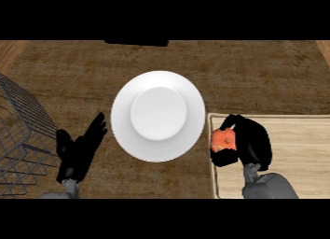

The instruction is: Pick the squash from the tray and place it in the plate

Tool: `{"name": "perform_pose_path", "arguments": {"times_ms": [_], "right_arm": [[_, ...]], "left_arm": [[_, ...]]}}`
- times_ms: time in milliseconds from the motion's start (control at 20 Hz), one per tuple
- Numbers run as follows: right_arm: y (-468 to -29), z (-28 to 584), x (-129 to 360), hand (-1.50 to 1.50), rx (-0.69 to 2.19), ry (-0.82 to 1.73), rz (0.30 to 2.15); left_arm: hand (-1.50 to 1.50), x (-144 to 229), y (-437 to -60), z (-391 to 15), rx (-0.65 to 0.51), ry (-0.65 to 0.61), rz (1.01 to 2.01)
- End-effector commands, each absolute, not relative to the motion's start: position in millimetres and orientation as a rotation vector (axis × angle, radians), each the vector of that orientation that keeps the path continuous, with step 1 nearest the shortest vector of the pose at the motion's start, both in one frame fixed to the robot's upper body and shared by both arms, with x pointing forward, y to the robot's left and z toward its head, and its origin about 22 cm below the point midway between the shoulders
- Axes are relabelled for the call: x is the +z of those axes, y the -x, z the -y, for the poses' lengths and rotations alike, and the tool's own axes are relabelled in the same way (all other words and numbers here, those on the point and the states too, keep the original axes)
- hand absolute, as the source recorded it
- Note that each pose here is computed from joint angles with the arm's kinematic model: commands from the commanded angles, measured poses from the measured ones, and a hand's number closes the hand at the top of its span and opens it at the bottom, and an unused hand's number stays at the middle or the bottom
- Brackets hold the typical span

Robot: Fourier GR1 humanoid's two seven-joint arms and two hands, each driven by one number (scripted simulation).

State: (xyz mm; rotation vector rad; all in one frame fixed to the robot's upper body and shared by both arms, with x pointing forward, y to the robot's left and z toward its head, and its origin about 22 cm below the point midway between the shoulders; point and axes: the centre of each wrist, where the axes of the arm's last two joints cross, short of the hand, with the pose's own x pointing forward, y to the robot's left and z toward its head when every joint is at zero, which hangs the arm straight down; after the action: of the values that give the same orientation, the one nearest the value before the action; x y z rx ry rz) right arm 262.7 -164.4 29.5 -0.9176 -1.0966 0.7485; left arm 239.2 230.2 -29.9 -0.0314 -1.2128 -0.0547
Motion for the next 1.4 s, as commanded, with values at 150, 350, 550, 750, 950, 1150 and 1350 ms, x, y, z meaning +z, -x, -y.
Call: {"name": "perform_pose_path", "arguments": {"times_ms": [150,350,550,750,950,1150,1350], "right_arm": [[-225.0,38.6,78.2,1.5,0.881,0.828,1.591],[-202.3,13.2,84.6,1.5,0.784,0.857,1.69],[-192.4,3.1,87.8,1.5,0.582,0.856,1.715],[-182.3,-2.9,85.8,1.5,0.447,0.832,1.73],[-180.5,-2.9,82.3,1.5,0.317,0.789,1.752],[-192.3,-2.1,69.4,1.5,0.247,0.877,1.784],[-217.2,0.6,62.3,1.5,0.213,0.998,1.775]], "left_arm": [[0.0,-28.2,-244.9,-217.9,-0.131,0.08,1.191],[0.0,-30.4,-249.2,-214.0,-0.113,0.065,1.185],[0.0,-37.5,-242.4,-216.8,-0.107,0.053,1.154],[0.0,-32.0,-244.6,-221.7,-0.077,0.044,1.172],[0.0,-32.5,-243.9,-218.5,-0.077,0.037,1.182],[0.0,-39.5,-237.7,-229.5,-0.052,0.015,1.178],[0.0,-29.8,-244.3,-229.0,-0.062,0.023,1.196]]}}
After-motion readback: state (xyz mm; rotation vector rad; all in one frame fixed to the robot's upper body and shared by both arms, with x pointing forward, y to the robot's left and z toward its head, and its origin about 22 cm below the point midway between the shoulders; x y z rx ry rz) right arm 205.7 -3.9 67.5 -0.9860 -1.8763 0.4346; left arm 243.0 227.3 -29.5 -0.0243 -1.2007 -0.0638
